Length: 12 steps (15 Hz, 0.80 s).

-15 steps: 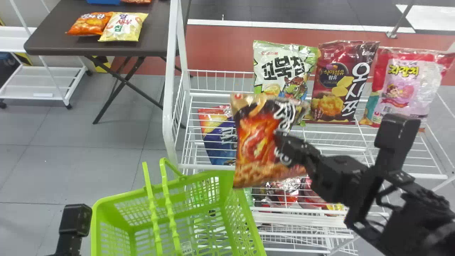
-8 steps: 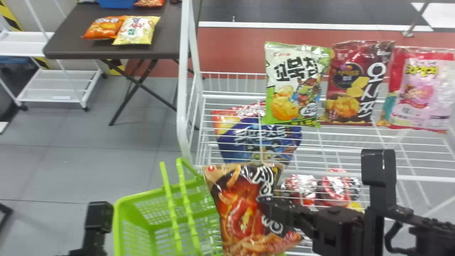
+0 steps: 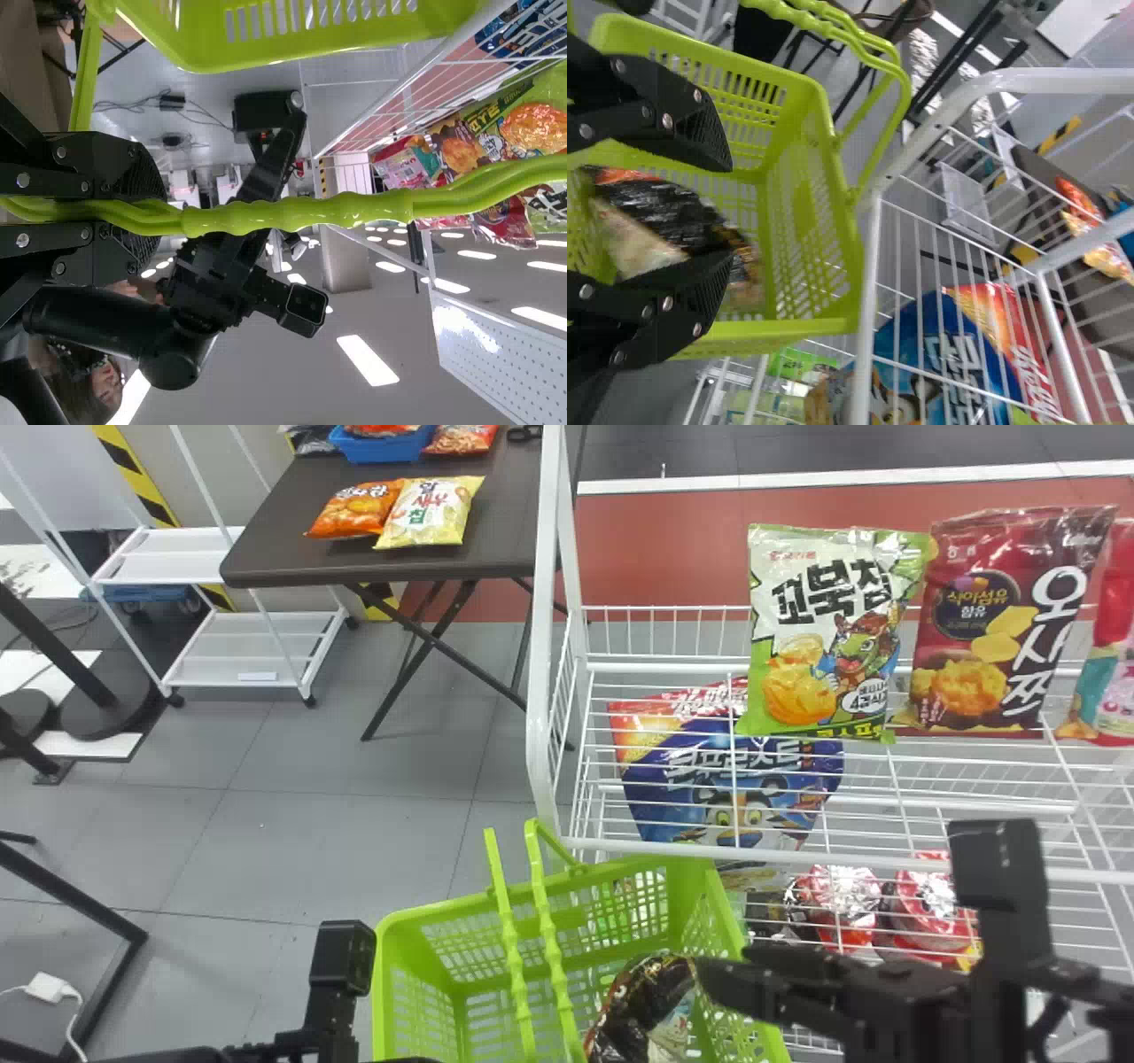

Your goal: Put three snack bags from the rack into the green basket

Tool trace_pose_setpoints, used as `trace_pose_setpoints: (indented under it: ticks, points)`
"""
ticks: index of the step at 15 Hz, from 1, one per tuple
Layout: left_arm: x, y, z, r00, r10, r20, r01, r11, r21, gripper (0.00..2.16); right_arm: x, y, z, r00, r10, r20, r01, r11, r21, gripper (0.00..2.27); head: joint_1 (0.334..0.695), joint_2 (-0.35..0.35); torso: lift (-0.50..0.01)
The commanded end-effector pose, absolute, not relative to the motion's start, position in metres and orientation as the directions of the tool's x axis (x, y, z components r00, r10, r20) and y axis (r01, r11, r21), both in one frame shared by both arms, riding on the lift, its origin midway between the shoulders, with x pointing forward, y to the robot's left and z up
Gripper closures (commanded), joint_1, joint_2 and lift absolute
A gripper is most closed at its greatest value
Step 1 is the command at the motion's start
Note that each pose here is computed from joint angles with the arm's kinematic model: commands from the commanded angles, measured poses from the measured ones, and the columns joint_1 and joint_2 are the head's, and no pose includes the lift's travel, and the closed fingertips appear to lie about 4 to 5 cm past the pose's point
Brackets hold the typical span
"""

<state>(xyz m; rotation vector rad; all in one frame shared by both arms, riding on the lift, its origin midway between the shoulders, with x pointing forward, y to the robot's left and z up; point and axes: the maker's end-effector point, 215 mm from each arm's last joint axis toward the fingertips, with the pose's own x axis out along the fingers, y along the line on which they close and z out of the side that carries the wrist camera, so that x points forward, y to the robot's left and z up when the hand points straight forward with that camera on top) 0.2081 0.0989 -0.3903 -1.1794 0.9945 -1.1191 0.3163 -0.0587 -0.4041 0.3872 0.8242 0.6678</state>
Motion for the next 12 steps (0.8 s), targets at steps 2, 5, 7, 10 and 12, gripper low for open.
trace_pose_setpoints:
  ticks: [2, 5, 7, 10, 12]
  points:
    - [0.207, 0.098, -0.391, 0.176, -0.984, -0.009, 0.122, 0.031, -0.992, 2.15, 0.399, -0.112, -0.378, 0.704, 0.549, -0.451, -0.360, 0.823, 0.439, 0.05, 0.695, 0.084, 0.000]
    - [0.207, 0.097, -0.392, 0.176, -0.984, -0.010, 0.117, 0.031, -0.993, 2.15, 0.463, -0.147, -0.380, 0.791, 0.440, -0.426, -0.312, 0.888, 0.337, 0.07, 0.695, -0.038, 0.000]
    - [0.205, 0.097, -0.393, 0.176, -0.984, -0.010, 0.111, 0.030, -0.993, 2.15, 0.504, -0.164, -0.376, 0.853, 0.368, -0.369, -0.282, 0.922, 0.266, 0.07, 0.695, -0.071, 0.000]
    - [0.203, 0.097, -0.395, 0.176, -0.984, -0.009, 0.107, 0.029, -0.994, 2.15, 0.555, -0.175, -0.382, 0.903, 0.285, -0.322, -0.236, 0.954, 0.182, 0.08, 0.695, -0.111, 0.000]
    - [0.202, 0.097, -0.396, 0.175, -0.985, -0.008, 0.101, 0.026, -0.995, 2.15, 0.580, -0.175, -0.392, 0.913, 0.262, -0.314, -0.225, 0.963, 0.150, 0.10, 0.695, -0.117, 0.000]
